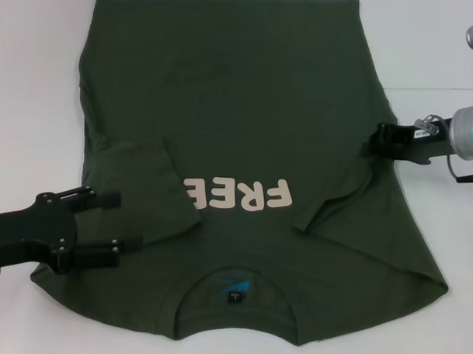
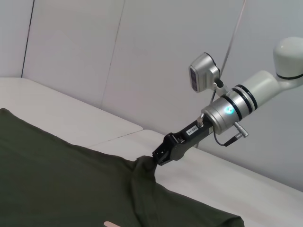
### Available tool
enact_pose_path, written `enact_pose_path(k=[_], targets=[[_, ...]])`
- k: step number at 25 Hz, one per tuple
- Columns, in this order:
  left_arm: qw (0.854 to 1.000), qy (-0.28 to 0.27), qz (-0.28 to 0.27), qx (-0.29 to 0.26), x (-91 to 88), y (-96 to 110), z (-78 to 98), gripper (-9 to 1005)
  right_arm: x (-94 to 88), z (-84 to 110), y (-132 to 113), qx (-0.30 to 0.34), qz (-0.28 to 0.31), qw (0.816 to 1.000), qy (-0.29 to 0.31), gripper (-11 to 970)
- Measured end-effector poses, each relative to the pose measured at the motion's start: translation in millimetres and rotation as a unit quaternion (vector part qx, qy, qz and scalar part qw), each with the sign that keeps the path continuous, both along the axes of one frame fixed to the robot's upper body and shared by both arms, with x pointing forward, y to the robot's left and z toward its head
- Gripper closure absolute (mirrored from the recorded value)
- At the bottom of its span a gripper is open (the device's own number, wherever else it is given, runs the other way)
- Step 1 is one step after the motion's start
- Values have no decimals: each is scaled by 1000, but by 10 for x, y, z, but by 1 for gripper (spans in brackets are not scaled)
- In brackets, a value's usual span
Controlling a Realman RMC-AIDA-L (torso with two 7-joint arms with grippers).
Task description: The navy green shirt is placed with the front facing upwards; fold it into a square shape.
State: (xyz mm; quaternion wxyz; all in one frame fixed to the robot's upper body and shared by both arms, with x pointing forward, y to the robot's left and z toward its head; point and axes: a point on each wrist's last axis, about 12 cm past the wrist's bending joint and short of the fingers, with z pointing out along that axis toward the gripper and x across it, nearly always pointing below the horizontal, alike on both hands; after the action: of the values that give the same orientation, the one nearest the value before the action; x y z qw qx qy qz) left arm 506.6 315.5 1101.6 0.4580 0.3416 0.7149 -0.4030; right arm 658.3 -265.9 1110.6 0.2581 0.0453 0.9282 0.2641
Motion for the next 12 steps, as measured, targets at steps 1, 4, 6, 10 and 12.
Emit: enact_pose_path(k=[1, 4, 6, 10, 12], targets=[[1000, 0, 0, 0, 0, -1, -1, 80, 3, -9, 27, -1, 0, 1000, -2, 920], [1000, 0, 0, -1, -3, -4, -3, 80, 3, -39, 75, 1, -5, 1000, -6, 907], [1000, 1, 1, -1, -7, 0, -7, 80, 1, -54, 78, 8, -13, 1000, -9, 894], [1000, 2, 1, -1, -10, -6, -12, 80, 1, -63, 56, 26, -31, 999, -16, 759], [1000, 2, 2, -1, -15, -3, -15, 80, -5, -78, 43, 35, -40, 998, -18, 673]])
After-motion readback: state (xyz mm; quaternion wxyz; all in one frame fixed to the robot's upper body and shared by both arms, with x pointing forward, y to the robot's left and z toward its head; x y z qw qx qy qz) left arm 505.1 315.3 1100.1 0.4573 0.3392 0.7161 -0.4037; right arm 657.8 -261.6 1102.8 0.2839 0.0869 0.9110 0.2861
